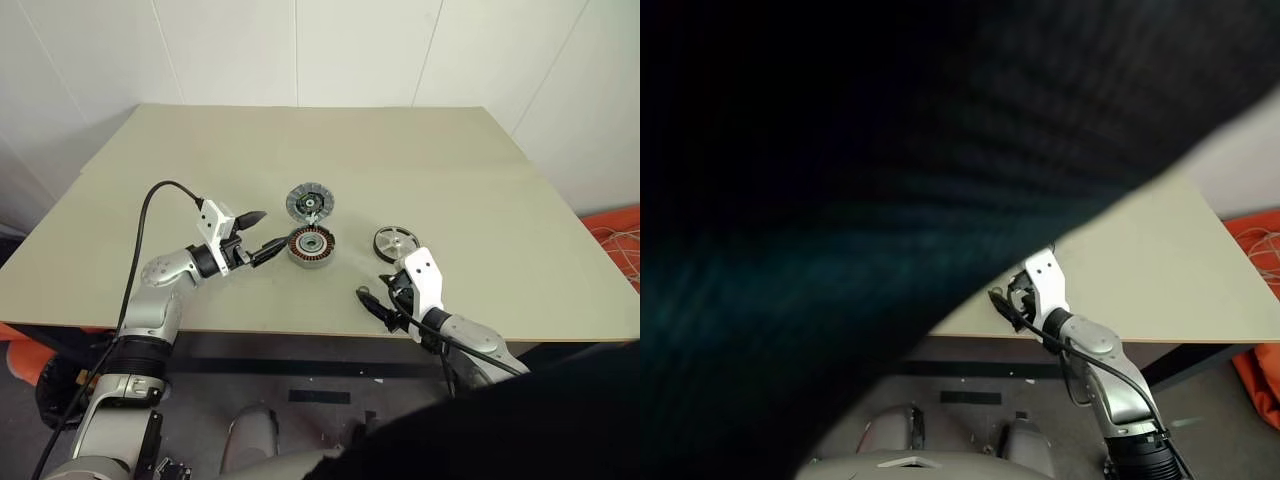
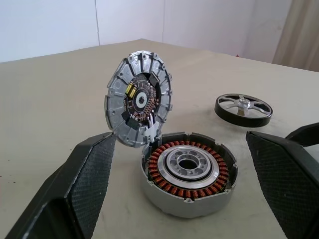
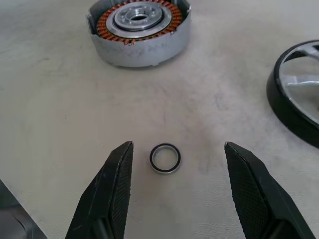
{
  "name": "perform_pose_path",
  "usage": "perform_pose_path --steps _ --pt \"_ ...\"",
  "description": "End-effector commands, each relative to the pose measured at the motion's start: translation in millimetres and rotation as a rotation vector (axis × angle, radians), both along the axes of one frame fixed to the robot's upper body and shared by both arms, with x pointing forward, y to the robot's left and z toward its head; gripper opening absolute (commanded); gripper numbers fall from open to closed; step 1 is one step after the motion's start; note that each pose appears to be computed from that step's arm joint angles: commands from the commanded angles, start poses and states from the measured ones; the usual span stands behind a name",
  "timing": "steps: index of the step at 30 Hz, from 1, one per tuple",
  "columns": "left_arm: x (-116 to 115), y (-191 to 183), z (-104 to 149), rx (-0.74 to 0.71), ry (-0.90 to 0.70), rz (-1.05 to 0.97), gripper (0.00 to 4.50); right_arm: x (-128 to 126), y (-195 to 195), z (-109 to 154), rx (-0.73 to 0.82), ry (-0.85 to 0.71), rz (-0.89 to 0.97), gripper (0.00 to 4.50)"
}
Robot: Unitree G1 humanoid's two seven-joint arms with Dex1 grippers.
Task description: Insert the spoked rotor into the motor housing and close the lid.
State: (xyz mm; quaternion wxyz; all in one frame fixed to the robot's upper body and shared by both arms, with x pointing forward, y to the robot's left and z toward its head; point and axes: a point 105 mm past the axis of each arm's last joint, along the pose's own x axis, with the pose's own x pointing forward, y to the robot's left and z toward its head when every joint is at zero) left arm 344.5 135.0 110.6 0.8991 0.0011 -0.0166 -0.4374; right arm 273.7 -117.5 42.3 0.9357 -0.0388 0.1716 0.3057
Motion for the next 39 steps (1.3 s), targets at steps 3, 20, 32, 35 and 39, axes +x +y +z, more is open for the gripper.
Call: perform_pose_path --steps 3,20,32,35,39 --pt "-4 10 15 0.022 -0.045 0.012 4.45 -4 18 10 0.034 -0.027 0.030 3.21" --pt "-4 12 23 0.034 -0.069 0.026 4.45 9 5 -7 -0.056 -0.055 -0.006 1.98" --pt "1 14 31 0.033 -0.095 0.033 4.45 13 -4 -12 -0.088 -0.070 -0.022 1.98" --pt "1 15 33 0.034 -0.101 0.038 4.45 13 -4 -12 -0.087 -0.067 -0.023 1.98" --pt "3 16 35 0.034 -0.107 0.042 4.45 12 -5 -13 -0.086 -0.063 -0.026 1.98"
